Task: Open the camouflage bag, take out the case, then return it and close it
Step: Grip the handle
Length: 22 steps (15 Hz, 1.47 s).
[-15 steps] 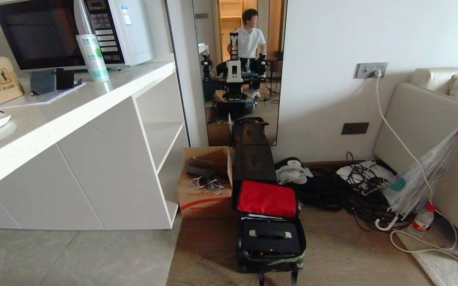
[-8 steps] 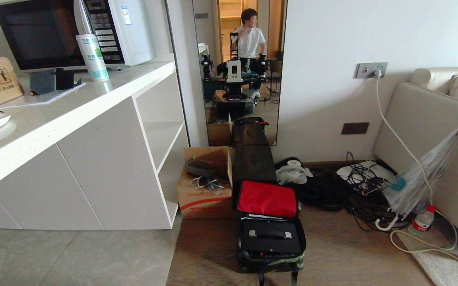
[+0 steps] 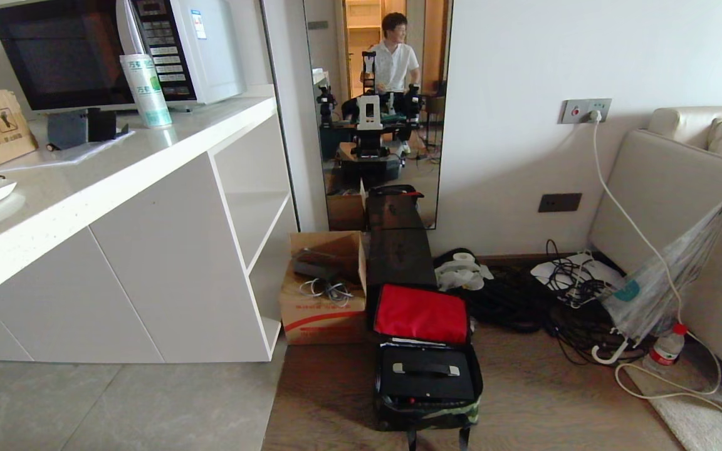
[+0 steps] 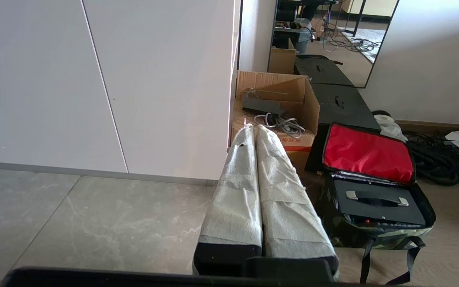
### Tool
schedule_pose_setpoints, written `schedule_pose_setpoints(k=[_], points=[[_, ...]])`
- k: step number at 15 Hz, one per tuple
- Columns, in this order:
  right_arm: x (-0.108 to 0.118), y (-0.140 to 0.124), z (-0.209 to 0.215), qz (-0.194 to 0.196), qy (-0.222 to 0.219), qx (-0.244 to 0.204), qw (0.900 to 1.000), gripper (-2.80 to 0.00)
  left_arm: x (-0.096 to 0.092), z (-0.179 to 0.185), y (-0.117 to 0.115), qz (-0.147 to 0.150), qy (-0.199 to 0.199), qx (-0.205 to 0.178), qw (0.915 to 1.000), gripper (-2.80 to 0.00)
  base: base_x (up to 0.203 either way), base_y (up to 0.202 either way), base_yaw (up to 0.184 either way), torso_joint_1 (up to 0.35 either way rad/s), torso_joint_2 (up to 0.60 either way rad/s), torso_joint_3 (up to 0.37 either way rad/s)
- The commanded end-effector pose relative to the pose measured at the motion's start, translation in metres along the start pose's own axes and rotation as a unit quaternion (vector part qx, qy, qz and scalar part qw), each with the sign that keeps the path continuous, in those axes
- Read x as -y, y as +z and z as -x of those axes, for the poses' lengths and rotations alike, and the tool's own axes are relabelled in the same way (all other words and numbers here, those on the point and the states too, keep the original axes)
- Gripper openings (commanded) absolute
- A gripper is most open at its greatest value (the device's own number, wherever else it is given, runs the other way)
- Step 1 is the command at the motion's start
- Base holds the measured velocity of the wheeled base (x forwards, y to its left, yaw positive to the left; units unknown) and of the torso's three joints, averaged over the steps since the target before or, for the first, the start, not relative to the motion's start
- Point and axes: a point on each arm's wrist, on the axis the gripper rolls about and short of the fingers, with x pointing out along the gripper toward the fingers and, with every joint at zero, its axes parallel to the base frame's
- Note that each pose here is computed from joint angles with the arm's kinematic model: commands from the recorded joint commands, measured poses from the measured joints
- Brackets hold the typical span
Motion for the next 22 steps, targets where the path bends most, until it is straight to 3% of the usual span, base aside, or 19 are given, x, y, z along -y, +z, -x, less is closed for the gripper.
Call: schedule_pose_setpoints(k=[1, 22], points=[[0.0, 0.0, -0.0001, 0.0, 0.0, -0.001, 1.0, -2.8, -0.0001, -0.0005, -0.0021, 0.0, 0.0, -0.003, 1.0, -2.8, 0.0, 0.0, 0.0, 0.0, 0.0, 0.0], [0.0, -0.0002, -0.0001, 0.001, 0.0, -0.001, 1.0, -2.8, -0.0001, -0.0006, -0.0021, 0.0, 0.001, -0.003, 1.0, -2.8, 0.0, 0.0, 0.0, 0.0, 0.0, 0.0]])
